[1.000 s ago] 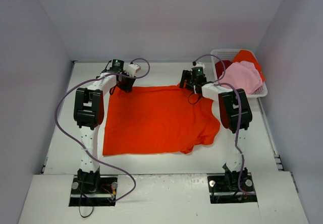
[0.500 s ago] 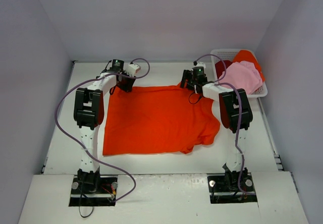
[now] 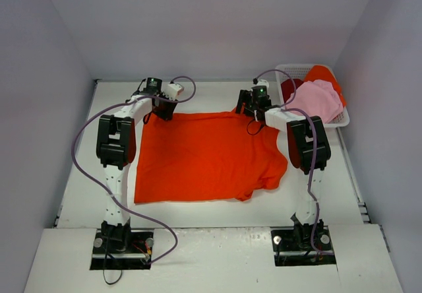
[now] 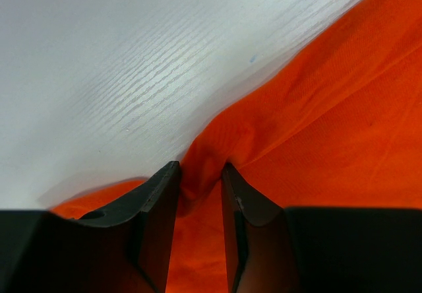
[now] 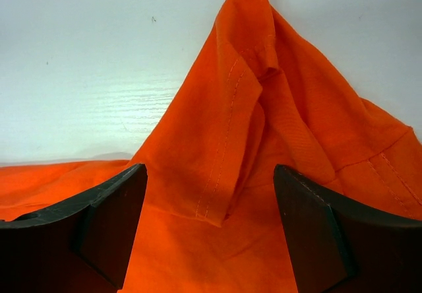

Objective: Fold and stack the t-shirts
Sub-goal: Flatten the tshirt out, then fold the tshirt

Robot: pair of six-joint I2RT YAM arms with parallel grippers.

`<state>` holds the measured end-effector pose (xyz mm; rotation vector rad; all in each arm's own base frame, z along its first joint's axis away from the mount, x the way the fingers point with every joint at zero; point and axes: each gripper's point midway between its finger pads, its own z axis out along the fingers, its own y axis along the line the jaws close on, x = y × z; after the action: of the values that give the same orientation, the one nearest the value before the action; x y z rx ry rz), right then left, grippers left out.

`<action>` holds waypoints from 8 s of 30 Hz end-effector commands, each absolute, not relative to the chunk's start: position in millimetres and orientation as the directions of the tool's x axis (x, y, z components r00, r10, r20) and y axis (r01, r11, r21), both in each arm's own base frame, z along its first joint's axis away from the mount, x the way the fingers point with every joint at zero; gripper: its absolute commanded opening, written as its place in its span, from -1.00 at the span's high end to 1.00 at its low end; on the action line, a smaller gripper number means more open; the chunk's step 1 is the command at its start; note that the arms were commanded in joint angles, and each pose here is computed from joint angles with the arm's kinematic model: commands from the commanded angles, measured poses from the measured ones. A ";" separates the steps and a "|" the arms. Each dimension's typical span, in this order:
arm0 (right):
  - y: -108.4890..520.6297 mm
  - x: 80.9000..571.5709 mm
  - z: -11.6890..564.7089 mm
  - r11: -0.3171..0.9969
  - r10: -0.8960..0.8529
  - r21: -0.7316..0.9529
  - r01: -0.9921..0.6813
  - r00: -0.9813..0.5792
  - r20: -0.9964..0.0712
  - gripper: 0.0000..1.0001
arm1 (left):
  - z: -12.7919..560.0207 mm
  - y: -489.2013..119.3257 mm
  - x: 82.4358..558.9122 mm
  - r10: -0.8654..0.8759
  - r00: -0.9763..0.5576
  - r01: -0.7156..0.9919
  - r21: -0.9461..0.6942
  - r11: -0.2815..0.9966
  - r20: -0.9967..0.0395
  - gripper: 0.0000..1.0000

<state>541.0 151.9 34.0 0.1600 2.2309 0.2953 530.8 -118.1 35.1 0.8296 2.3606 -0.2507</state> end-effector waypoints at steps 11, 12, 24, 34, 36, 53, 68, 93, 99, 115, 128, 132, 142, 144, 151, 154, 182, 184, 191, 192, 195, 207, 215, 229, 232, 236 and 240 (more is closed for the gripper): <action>157.8 563.7 90.5 0.954 0.239 0.300 -0.032 -0.524 -0.817 -0.41 | 45.2 -115.5 533.2 0.506 -0.602 0.613 0.049 0.789 -0.618 0.48; 157.0 564.1 89.1 0.954 0.240 0.299 -0.030 -0.525 -0.816 -0.40 | 45.0 -115.5 532.9 0.506 -0.603 0.613 0.049 0.789 -0.617 0.48; 156.6 563.3 70.4 0.956 0.236 0.294 -0.020 -0.546 -0.804 -0.31 | 43.7 -115.1 532.4 0.507 -0.605 0.612 0.048 0.789 -0.614 0.49; 154.7 562.9 60.4 0.956 0.236 0.292 -0.012 -0.558 -0.796 -0.30 | 40.8 -114.6 532.1 0.506 -0.609 0.610 0.047 0.791 -0.610 0.49; 153.9 563.6 61.9 0.957 0.236 0.291 -0.012 -0.555 -0.798 -0.29 | 40.8 -114.9 532.0 0.506 -0.609 0.611 0.046 0.790 -0.611 0.49; 155.1 562.3 54.3 0.957 0.234 0.291 -0.012 -0.564 -0.792 -0.13 | 37.8 -114.7 531.8 0.503 -0.614 0.607 0.043 0.793 -0.608 0.49; 150.0 564.4 51.5 0.956 0.239 0.293 -0.005 -0.564 -0.790 -0.01 | 36.4 -115.5 531.8 0.505 -0.613 0.610 0.043 0.792 -0.607 0.49; 150.7 564.9 58.5 0.955 0.241 0.297 -0.010 -0.557 -0.795 0.39 | 36.6 -113.9 529.4 0.502 -0.621 0.604 0.040 0.796 -0.602 0.49; 148.7 566.0 60.4 0.956 0.240 0.294 -0.008 -0.555 -0.797 0.56 | 33.9 -115.4 528.6 0.505 -0.621 0.608 0.038 0.793 -0.599 0.49; 145.8 566.9 73.0 0.954 0.247 0.300 -0.010 -0.540 -0.805 1.00 | 38.3 -112.0 530.7 0.507 -0.616 0.597 0.062 0.800 -0.604 0.83; 143.0 561.4 137.8 0.952 0.250 0.303 -0.041 -0.464 -0.850 1.00 | 80.6 -104.5 542.9 0.471 -0.580 0.532 0.129 0.837 -0.665 1.00; 142.4 557.0 154.2 0.952 0.250 0.302 -0.050 -0.446 -0.860 1.00 | 88.9 -102.5 544.5 0.459 -0.572 0.512 0.142 0.847 -0.680 1.00; 147.2 537.0 175.7 0.946 0.257 0.317 -0.072 -0.433 -0.864 1.00 | 121.5 -106.7 542.8 0.403 -0.545 0.468 0.131 0.874 -0.735 1.00; 145.6 532.7 172.4 0.947 0.255 0.314 -0.066 -0.441 -0.861 1.00 | 128.1 -109.3 541.5 0.396 -0.541 0.451 0.141 0.881 -0.742 1.00; 143.5 514.8 182.3 0.947 0.252 0.313 -0.072 -0.439 -0.862 1.00 | 175.5 -118.3 528.1 0.426 -0.505 0.361 0.264 0.894 -0.751 1.00; 140.8 505.4 188.8 0.947 0.253 0.314 -0.072 -0.435 -0.864 1.00 | 187.5 -127.1 515.9 0.456 -0.508 0.343 0.315 0.885 -0.730 1.00; 137.4 386.6 220.2 0.948 0.241 0.306 -0.085 -0.435 -0.867 1.00 | 237.5 -121.1 410.2 0.227 -0.553 0.141 0.179 0.974 -0.802 1.00; 138.2 381.0 219.4 0.949 0.240 0.304 -0.082 -0.437 -0.867 1.00 | 238.1 -120.9 404.1 0.221 -0.550 0.143 0.170 0.975 -0.805 1.00; 144.2 364.8 214.1 0.948 0.236 0.305 -0.086 -0.451 -0.861 1.00 | 228.3 -118.5 383.1 0.227 -0.585 0.165 0.160 0.973 -0.778 1.00; 145.6 361.6 215.5 0.946 0.238 0.310 -0.091 -0.450 -0.860 1.00 | 226.6 -119.0 380.4 0.223 -0.588 0.167 0.153 0.974 -0.777 1.00; 143.3 354.8 212.0 0.949 0.235 0.304 -0.084 -0.453 -0.860 1.00 | 220.4 -124.2 373.5 0.211 -0.599 0.187 0.121 0.975 -0.773 1.00; 140.4 328.0 209.6 0.941 0.245 0.325 -0.092 -0.476 -0.845 1.00 | 193.0 -129.3 363.5 0.226 -0.674 0.170 0.150 0.974 -0.704 1.00; 133.9 306.4 190.7 0.948 0.232 0.311 -0.074 -0.512 -0.827 1.00 | 188.5 -137.3 359.9 0.236 -0.681 0.172 0.162 0.972 -0.693 1.00; 135.0 286.0 157.2 0.949 0.234 0.313 -0.045 -0.566 -0.790 1.00 | 175.2 -136.4 350.0 0.207 -0.720 0.144 0.149 0.978 -0.663 1.00; 136.1 281.7 153.8 0.949 0.231 0.312 -0.045 -0.574 -0.785 1.00 | 170.4 -137.3 347.6 0.204 -0.729 0.144 0.146 0.979 -0.653 1.00; 135.7 278.4 149.1 0.952 0.229 0.305 -0.035 -0.583 -0.779 1.00 | 165.8 -139.2 344.3 0.199 -0.738 0.144 0.138 0.980 -0.644 1.00; 140.3 274.2 144.9 0.952 0.219 0.303 -0.043 -0.595 -0.773 1.00 | 161.7 -143.7 341.1 0.202 -0.746 0.155 0.129 0.979 -0.634 1.00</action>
<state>272.4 139.5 138.4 0.0972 2.2174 0.3636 340.0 -139.2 153.2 0.2749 2.4523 0.1057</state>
